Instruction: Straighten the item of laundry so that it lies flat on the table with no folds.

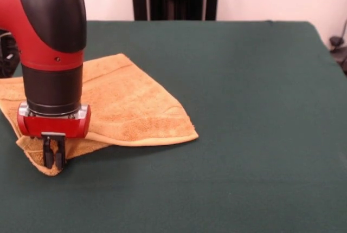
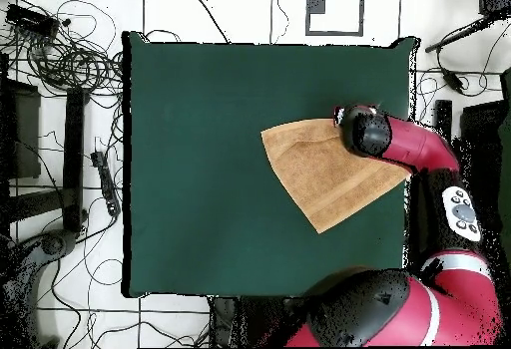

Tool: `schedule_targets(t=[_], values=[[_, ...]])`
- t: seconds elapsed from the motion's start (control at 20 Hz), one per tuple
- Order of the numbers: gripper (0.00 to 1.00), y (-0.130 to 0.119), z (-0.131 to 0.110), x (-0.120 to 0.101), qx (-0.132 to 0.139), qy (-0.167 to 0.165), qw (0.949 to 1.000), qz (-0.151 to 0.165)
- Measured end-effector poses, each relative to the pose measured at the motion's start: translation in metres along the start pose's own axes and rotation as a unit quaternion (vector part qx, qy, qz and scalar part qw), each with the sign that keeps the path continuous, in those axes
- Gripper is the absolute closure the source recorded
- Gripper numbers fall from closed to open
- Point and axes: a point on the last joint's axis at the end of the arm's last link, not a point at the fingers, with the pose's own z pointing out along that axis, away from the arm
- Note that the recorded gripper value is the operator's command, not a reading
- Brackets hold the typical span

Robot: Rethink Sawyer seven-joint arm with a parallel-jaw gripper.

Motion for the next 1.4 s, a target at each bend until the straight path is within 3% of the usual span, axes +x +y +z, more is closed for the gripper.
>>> schedule_targets(t=[0.95, 1.4], values=[[1.0, 0.011, 0.002, -0.006, 0.043, 0.018, 0.9988, -0.017], [1.0, 0.007, 0.003, -0.012, 0.031, 0.037, 0.9988, 0.007]])
